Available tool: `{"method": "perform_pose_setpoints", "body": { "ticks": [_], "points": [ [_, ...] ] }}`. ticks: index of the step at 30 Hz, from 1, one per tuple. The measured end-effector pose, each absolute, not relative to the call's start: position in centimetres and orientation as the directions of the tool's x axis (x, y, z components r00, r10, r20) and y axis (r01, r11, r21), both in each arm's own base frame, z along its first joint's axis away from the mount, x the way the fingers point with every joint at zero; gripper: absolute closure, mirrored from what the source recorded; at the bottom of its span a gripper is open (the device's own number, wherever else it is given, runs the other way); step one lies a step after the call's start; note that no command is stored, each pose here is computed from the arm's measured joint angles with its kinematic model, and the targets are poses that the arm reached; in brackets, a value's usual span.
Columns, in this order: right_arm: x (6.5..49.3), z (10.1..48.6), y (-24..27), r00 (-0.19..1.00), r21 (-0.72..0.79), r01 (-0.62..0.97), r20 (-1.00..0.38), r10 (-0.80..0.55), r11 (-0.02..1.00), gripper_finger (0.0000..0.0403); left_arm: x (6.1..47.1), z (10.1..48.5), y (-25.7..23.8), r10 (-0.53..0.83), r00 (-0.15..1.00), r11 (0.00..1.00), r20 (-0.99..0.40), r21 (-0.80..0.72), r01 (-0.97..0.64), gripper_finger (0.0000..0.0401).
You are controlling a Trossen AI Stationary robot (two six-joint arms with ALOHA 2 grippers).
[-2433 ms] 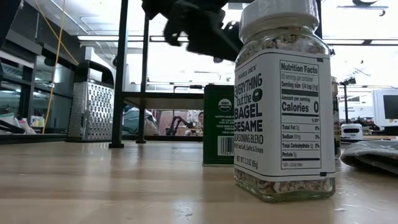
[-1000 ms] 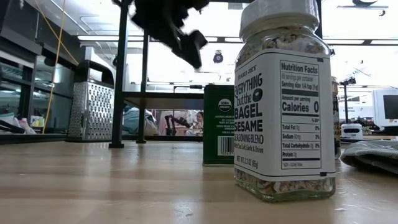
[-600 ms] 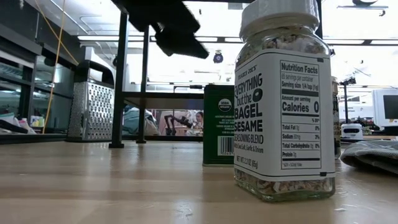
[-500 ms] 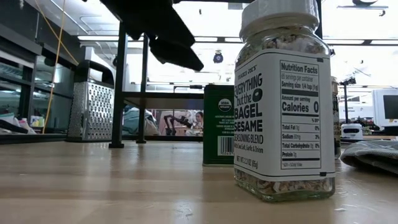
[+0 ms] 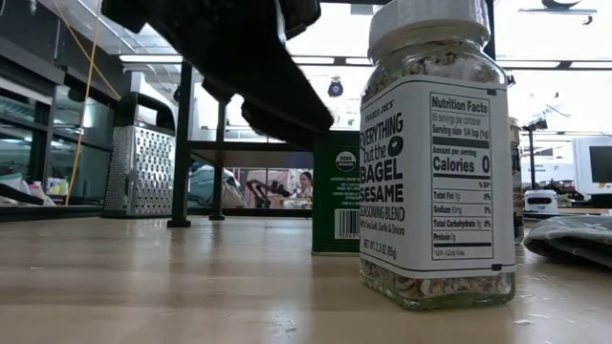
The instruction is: Shelf spices
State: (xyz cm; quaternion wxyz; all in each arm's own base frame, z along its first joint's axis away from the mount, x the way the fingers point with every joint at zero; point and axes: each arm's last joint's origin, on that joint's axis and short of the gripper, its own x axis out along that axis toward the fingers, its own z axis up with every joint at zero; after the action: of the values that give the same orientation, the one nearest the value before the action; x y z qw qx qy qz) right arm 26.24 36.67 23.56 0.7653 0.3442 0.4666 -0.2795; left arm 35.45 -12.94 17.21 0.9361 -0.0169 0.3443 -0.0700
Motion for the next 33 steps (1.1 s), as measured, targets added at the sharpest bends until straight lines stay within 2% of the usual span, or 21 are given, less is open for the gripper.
{"method": "perform_pose_setpoints", "body": {
  "ticks": [10, 13, 18, 21, 24, 27, 29, 33],
  "points": [
    [26.2, 23.5, 36.6, 0.403, 0.262, 0.753, -0.909, -0.108, 0.604, 0.016, 36.6, 14.9, -13.4, -0.114, 0.782, 0.993, -0.613, -0.079, 0.083, 0.0129],
    [26.2, 23.5, 36.6, 0.399, 0.261, 0.753, -0.911, -0.105, 0.604, 0.016, 36.7, 14.3, -13.3, -0.06, 0.785, 0.998, -0.616, -0.056, 0.032, 0.0165],
    [26.3, 23.5, 36.6, 0.401, 0.263, 0.754, -0.91, -0.104, 0.602, 0.016, 36.6, 15.6, -13.2, -0.056, 0.807, 0.997, -0.588, -0.068, 0.019, 0.0286],
    [26.6, 23.7, 36.4, 0.405, 0.272, 0.757, -0.909, -0.101, 0.594, 0.016, 36.0, 17.2, -13.1, -0.089, 0.807, 0.995, -0.584, -0.095, 0.042, 0.0285],
    [27.3, 24.5, 35.9, 0.449, 0.318, 0.756, -0.888, -0.098, 0.572, 0.016, 34.8, 20.7, -12.6, -0.077, 0.833, 0.994, -0.548, -0.104, 0.024, 0.0285],
    [28.1, 25.9, 34.6, 0.51, 0.361, 0.755, -0.848, -0.144, 0.548, 0.016, 32.7, 24.0, -11.9, 0.056, 0.851, 0.996, -0.522, -0.028, -0.083, 0.0285],
    [28.9, 26.6, 33.2, 0.527, 0.365, 0.767, -0.827, -0.194, 0.528, 0.016, 31.2, 26.0, -11.0, 0.217, 0.851, 0.974, -0.477, 0.05, -0.22, 0.0285],
    [30.8, 27.4, 30.1, 0.499, 0.32, 0.806, -0.819, -0.282, 0.497, 0.016, 29.5, 28.3, -8.4, 0.542, 0.76, 0.831, -0.359, 0.095, -0.548, 0.0285]
  ]
}}
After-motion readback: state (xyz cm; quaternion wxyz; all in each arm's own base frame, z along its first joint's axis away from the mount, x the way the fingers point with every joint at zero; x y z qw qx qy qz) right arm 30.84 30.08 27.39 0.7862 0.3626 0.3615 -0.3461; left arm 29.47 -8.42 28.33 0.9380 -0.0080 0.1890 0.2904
